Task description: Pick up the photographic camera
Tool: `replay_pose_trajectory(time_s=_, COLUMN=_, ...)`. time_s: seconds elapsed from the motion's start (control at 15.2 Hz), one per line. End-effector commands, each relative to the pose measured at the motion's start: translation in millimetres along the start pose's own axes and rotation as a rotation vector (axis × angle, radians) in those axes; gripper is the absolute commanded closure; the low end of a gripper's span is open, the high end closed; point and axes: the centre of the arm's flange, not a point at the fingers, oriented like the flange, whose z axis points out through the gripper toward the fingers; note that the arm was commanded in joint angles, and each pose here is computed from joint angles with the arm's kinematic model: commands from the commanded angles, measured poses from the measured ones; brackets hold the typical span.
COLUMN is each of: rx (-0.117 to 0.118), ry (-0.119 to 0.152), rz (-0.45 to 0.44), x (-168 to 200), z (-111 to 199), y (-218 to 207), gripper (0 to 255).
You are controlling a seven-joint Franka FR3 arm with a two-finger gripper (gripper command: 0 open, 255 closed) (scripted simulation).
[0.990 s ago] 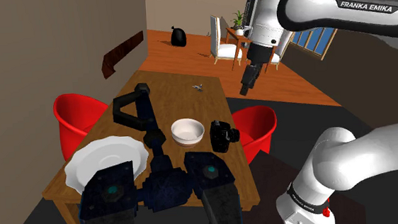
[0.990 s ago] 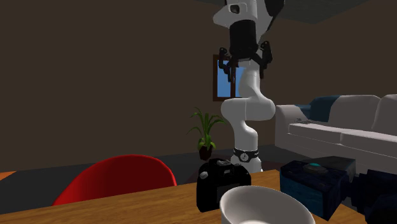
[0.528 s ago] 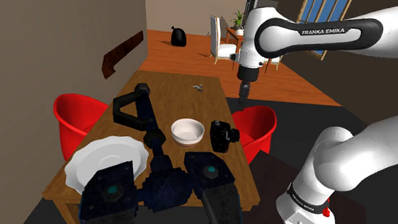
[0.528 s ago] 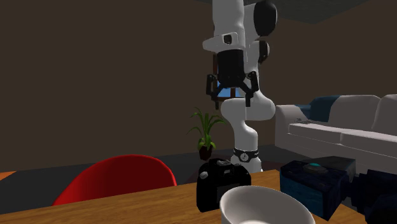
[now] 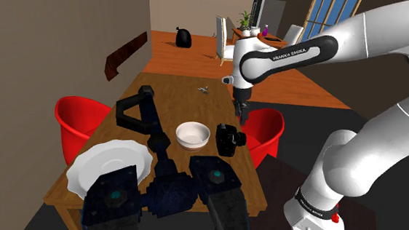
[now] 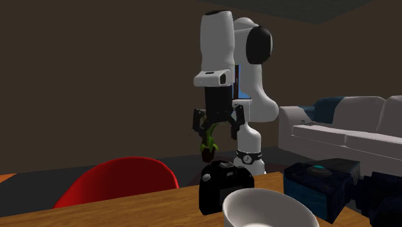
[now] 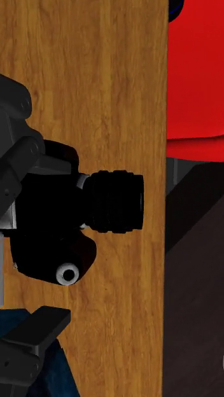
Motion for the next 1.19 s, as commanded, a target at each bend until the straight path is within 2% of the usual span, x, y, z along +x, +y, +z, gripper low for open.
replay_pose_trajectory(time_s=0.0, rx=-0.001, ry=-0.028, rz=-0.08, x=4.9, z=21.3, y=12.1, gripper=0)
replay_pose_trajectory(time_s=0.07, rx=-0.001, ry=-0.037, rz=-0.103, x=7.3, z=28.3, y=16.1, gripper=0)
replay_pose_trajectory(time_s=0.66, rx=-0.001, ry=-0.037, rz=-0.103, x=12.4, z=67.8, y=20.0, gripper=0)
replay_pose_trajectory(time_s=0.73, rx=-0.001, ry=-0.037, rz=-0.103, x=11.7, z=67.7, y=19.9, gripper=255)
replay_pose_trajectory(time_s=1.12, rx=-0.001, ry=-0.037, rz=-0.103, x=11.8, z=67.3, y=19.9, gripper=255)
